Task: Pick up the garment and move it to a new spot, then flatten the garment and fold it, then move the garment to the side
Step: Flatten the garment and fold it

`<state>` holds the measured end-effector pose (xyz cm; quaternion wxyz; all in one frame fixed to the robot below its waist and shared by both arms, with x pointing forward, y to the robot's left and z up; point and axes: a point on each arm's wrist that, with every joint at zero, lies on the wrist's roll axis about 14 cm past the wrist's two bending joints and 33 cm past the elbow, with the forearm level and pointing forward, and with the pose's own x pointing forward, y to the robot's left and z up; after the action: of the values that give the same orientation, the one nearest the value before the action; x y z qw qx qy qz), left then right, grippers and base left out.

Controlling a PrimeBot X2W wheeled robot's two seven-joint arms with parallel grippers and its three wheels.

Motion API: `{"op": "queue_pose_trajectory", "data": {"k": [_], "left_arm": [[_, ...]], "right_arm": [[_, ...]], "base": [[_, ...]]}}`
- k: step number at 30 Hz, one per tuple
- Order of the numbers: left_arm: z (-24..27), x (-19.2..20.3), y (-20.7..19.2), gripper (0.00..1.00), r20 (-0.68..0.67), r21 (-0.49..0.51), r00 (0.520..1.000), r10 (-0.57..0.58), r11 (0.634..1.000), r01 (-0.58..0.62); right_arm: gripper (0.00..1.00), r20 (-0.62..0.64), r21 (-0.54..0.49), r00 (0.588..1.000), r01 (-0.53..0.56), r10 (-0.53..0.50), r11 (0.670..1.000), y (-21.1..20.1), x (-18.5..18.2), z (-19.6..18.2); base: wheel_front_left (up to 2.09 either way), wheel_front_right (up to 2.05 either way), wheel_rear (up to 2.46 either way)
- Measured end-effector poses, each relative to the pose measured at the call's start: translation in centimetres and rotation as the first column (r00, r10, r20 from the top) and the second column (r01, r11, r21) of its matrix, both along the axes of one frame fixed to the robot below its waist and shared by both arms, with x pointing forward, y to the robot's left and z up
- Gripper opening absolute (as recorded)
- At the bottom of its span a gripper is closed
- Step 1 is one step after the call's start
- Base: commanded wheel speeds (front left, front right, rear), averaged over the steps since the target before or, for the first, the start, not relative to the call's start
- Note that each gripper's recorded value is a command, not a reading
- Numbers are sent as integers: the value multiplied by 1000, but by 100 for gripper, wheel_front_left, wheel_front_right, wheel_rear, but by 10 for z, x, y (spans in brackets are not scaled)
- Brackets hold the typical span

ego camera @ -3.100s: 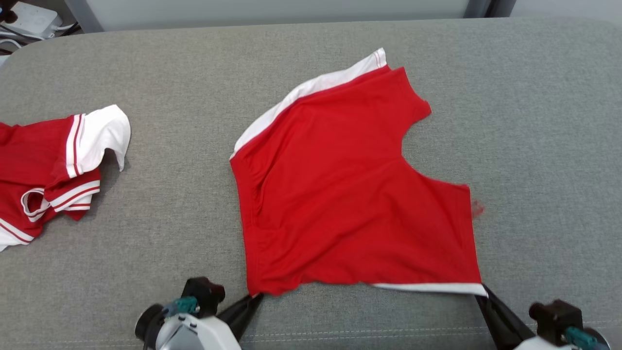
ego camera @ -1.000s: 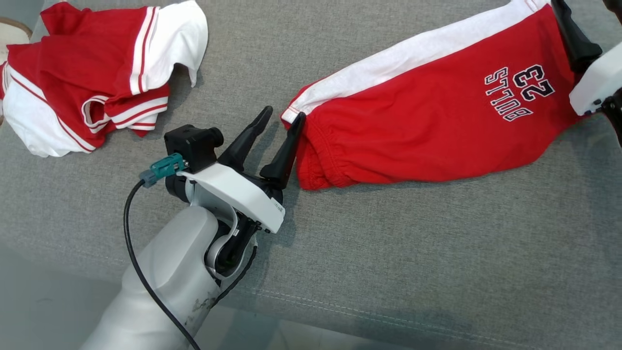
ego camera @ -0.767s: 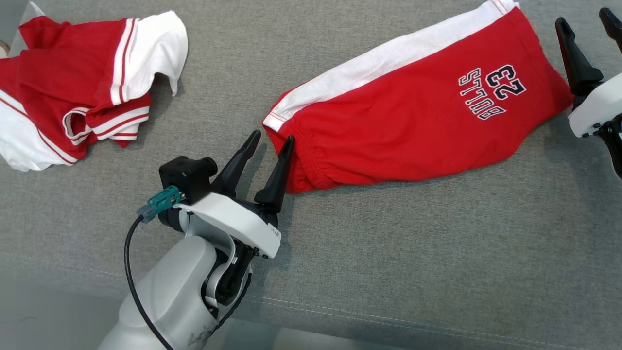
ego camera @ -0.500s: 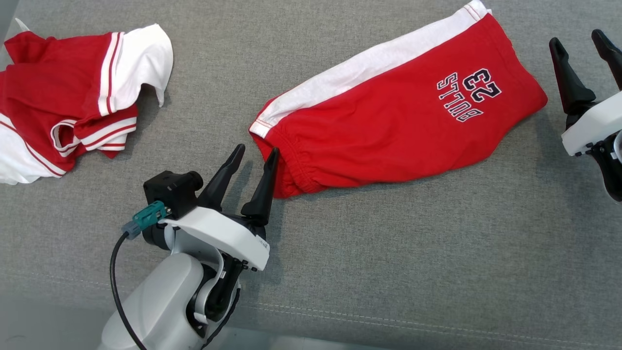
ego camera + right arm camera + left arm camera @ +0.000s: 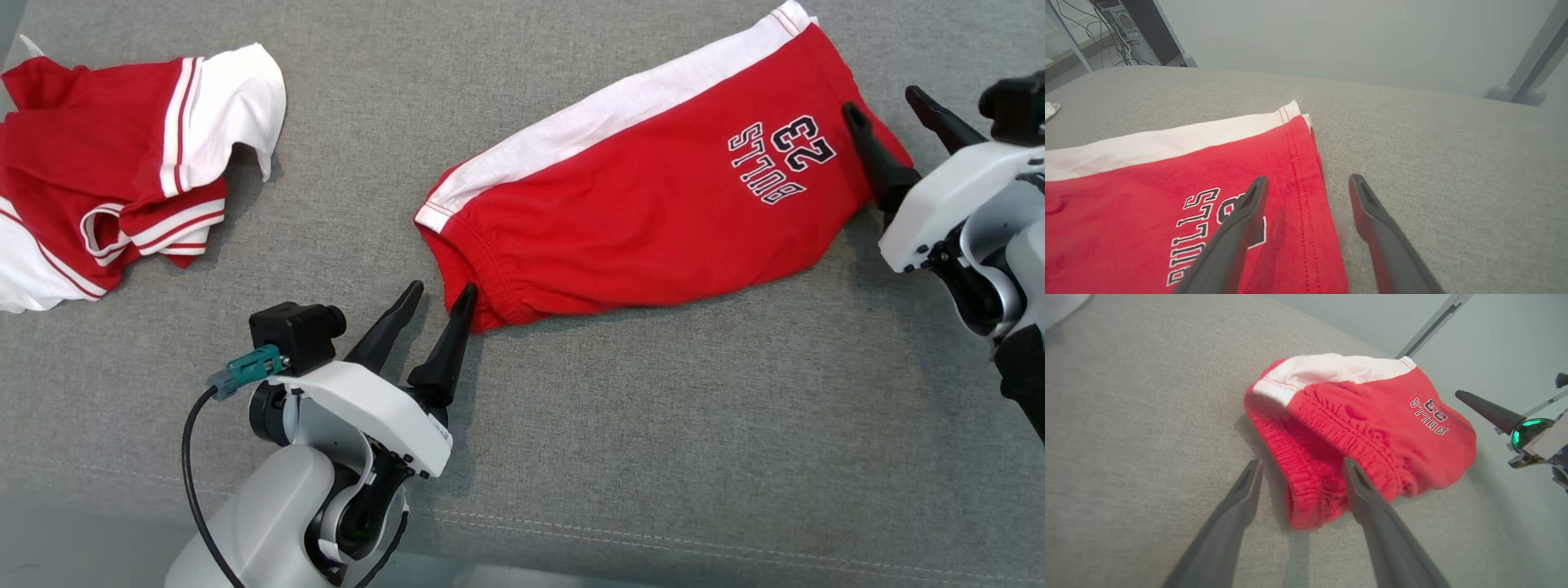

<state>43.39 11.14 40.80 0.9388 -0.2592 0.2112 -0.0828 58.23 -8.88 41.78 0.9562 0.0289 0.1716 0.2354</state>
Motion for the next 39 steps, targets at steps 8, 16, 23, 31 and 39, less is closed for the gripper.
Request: {"op": "queue_pose_trajectory", "data": {"k": [8, 16, 23, 31, 39], "left_arm": [[-18, -3, -6, 100, -70, -52, 998, -9, 999, 6], [-32, 3, -13, 100, -109, -88, 993, -38, 996, 28], [-33, 8, -22, 40, -115, -123, 990, -84, 990, 70], [-35, 6, -26, 0, -128, -163, 987, -97, 984, 75], [-28, -1, -29, 0, -117, -195, 986, -117, 976, 93]], "right_arm": [[100, -116, -58, 993, -23, 17, 998, 6, 5, -26], [100, -199, -34, 980, -38, 30, 999, 16, 5, -39], [19, -238, 6, 971, -21, 22, 1000, 17, 6, -40], [0, -264, 76, 964, -5, 24, 997, 22, 5, -35], [0, -275, 194, 961, 36, 19, 980, 17, -11, -27]], "base": [[0, 0, 0], [0, 0, 0], [0, 0, 0], [0, 0, 0], [0, 0, 0]]}}
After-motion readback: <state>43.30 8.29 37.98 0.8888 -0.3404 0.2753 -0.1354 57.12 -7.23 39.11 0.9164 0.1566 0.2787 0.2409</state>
